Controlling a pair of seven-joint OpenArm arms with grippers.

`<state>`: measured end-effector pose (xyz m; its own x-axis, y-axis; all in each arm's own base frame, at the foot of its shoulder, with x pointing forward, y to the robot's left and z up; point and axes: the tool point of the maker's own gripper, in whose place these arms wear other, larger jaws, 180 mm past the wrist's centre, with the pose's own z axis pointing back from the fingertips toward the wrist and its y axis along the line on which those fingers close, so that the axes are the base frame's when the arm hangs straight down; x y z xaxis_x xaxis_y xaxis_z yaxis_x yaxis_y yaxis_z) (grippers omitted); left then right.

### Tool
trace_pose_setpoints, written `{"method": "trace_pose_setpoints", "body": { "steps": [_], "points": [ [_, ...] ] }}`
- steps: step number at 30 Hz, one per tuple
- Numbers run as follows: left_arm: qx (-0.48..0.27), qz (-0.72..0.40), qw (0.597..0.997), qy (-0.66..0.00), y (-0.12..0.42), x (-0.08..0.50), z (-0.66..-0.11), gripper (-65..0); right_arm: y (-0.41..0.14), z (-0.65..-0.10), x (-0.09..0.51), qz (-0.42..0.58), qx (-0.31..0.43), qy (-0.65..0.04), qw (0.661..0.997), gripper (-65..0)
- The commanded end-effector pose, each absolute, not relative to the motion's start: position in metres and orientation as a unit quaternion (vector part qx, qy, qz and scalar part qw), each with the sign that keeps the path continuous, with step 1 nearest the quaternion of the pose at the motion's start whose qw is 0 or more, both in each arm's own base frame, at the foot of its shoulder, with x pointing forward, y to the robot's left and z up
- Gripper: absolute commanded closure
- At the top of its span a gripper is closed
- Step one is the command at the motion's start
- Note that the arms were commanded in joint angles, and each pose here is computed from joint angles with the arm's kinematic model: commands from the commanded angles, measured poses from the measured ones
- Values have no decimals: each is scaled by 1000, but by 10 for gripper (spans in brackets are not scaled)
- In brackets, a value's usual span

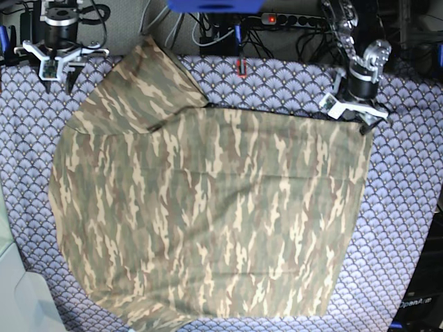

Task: Fold the T-shirt properly
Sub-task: 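Grasp the shirt's shoulder corner nearest the left gripper with the left gripper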

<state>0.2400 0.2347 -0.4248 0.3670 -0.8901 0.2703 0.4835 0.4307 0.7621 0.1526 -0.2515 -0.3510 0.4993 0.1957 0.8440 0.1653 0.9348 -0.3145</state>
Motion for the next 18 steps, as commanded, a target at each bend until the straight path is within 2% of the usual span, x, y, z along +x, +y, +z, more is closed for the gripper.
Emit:
{"method": "trace_pose_setpoints", "body": {
  "steps": [1, 18],
  "points": [
    [292, -451, 776, -331, 237, 238, -428, -336, -252, -342, 154, 18, -185, -513, 838, -266],
    [311, -427, 774, -348, 249, 252, -412, -336, -252, -343, 151, 20, -185, -512, 839, -264]
  ]
}}
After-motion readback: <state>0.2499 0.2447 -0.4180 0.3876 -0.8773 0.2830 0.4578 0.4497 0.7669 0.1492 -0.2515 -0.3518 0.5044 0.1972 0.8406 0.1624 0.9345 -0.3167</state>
